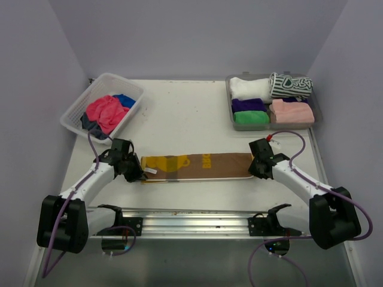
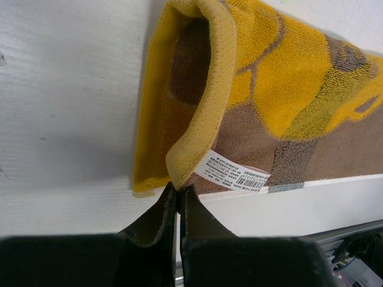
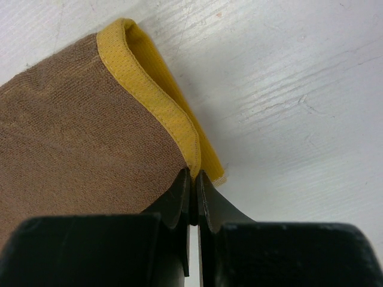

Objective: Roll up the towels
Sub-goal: Fold the towel

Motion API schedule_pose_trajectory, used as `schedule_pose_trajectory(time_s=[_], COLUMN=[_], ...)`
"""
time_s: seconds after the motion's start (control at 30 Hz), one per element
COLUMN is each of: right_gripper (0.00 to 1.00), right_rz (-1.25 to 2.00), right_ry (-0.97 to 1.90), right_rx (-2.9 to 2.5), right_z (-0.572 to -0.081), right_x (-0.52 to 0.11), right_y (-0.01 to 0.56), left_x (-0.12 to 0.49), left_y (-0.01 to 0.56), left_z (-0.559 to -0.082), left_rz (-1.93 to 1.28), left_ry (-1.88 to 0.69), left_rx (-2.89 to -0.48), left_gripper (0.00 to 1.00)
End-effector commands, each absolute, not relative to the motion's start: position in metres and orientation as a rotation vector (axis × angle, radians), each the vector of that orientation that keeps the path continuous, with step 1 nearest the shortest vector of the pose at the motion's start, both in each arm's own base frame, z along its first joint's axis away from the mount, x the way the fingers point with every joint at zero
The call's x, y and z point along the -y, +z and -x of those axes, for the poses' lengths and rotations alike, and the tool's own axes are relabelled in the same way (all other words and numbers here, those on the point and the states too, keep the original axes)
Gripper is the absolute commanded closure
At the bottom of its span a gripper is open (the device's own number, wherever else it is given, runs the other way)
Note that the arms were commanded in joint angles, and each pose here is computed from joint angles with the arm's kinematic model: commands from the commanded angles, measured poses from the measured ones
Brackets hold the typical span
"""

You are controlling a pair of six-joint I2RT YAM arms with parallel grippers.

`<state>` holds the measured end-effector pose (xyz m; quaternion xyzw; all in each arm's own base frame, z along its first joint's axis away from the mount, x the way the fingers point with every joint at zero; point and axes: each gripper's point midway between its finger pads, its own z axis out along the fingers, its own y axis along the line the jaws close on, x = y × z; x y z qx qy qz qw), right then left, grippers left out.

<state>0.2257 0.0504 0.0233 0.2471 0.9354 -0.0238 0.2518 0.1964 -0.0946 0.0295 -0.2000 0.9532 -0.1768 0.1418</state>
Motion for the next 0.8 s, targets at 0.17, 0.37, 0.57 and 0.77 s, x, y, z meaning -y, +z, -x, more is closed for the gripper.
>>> schedule_pose_trajectory(time_s=[0.17, 0.37, 0.57, 0.77], right_gripper=[1.0, 0.98, 0.64, 0.52], right_rz=[-0.708, -0.708, -0.664, -0.619], right_ry=[-0.113, -0.094, -0.118, -0.135], right_rx=[-2.48, -2.455, -2.4, -2.396], right_z=[-0.234, -0.238, -0.248, -0.261], right_x=[-0.041, -0.042, -0.036, -0.038], right_y=[0.031, 0.042, 0.069, 0.08], left_x=[0.093, 0.097, 0.096, 0.101], left_y=[0.028, 0.033, 0.058, 0.104], left_z=[-0.203, -0.204, -0.216, -0.251], left_rz=[0.581, 0.564, 0.51, 0.451], left_ry=[-0.509, -0.544, -0.531, -0.571], left_rx=[-2.719, -2.713, -2.688, -2.554], left_gripper=[1.0, 0.94, 0.61, 0.53])
